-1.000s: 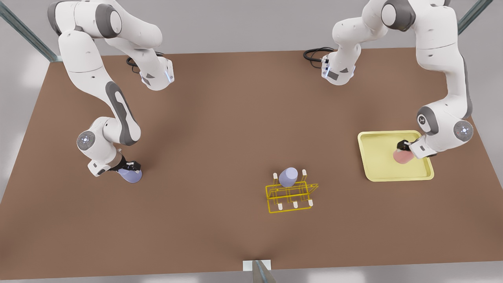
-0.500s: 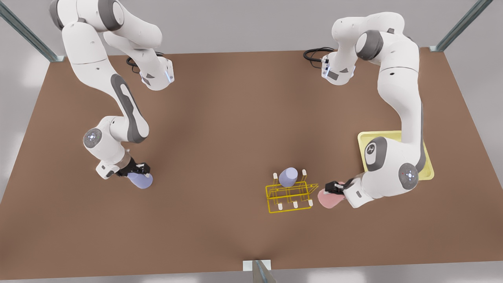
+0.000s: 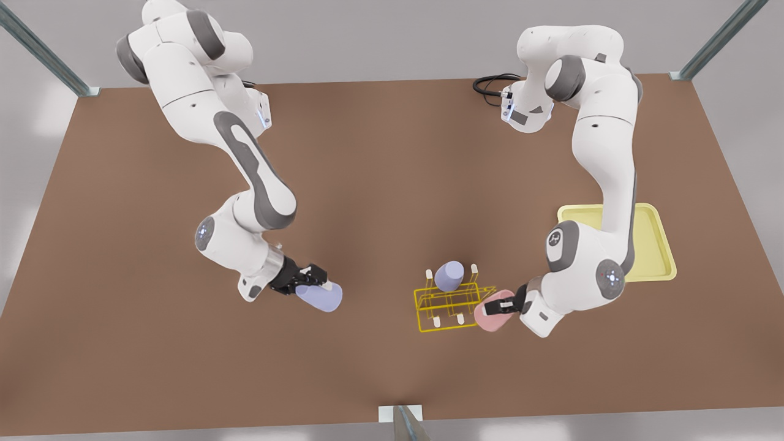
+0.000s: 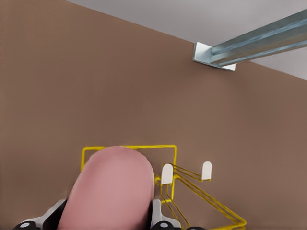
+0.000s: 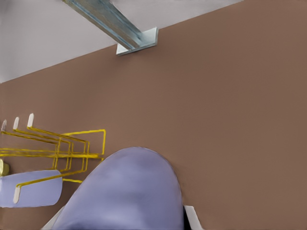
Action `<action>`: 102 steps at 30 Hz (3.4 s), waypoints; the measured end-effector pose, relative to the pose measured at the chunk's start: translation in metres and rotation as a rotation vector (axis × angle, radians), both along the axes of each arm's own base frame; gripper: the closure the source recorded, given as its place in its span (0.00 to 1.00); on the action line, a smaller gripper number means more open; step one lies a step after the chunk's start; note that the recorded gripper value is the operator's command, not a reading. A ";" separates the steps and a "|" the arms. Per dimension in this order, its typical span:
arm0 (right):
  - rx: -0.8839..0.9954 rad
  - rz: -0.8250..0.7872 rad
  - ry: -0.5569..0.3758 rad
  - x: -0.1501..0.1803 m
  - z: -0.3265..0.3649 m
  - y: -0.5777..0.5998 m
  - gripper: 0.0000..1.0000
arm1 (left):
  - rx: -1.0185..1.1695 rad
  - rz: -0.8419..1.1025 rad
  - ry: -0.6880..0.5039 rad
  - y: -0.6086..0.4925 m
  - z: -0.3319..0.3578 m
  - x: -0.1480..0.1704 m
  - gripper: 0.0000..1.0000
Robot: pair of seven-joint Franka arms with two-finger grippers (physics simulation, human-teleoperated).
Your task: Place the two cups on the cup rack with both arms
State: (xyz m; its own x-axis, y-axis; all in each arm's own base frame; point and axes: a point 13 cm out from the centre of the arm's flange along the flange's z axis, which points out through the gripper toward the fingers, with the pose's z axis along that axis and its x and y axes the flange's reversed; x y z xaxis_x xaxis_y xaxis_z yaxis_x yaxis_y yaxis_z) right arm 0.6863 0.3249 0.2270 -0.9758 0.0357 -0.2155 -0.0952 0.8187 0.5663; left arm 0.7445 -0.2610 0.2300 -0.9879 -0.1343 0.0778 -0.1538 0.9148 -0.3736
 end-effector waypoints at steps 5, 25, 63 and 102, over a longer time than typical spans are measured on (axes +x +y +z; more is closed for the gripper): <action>0.084 -0.012 -0.001 0.052 -0.008 0.019 0.18 | 0.012 0.049 0.064 -0.003 -0.015 -0.009 0.00; 0.357 0.063 0.036 0.097 -0.010 0.099 0.19 | 0.448 0.024 0.375 0.318 0.144 -0.126 0.00; 0.464 0.048 -0.015 0.060 -0.025 0.223 0.19 | 0.444 -0.277 0.327 0.225 0.142 -0.202 0.00; 0.519 0.048 -0.013 0.051 -0.006 0.248 0.01 | 0.438 -0.302 0.357 0.224 0.135 -0.207 0.00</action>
State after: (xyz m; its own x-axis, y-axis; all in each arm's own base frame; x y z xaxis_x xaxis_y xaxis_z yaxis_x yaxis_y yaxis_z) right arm 0.7371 0.5726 0.2207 -0.9763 0.0969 -0.1937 -0.1354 0.4250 0.8950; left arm 0.5378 -0.0365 0.3650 -0.9106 0.0515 0.4102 0.0884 0.9935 0.0715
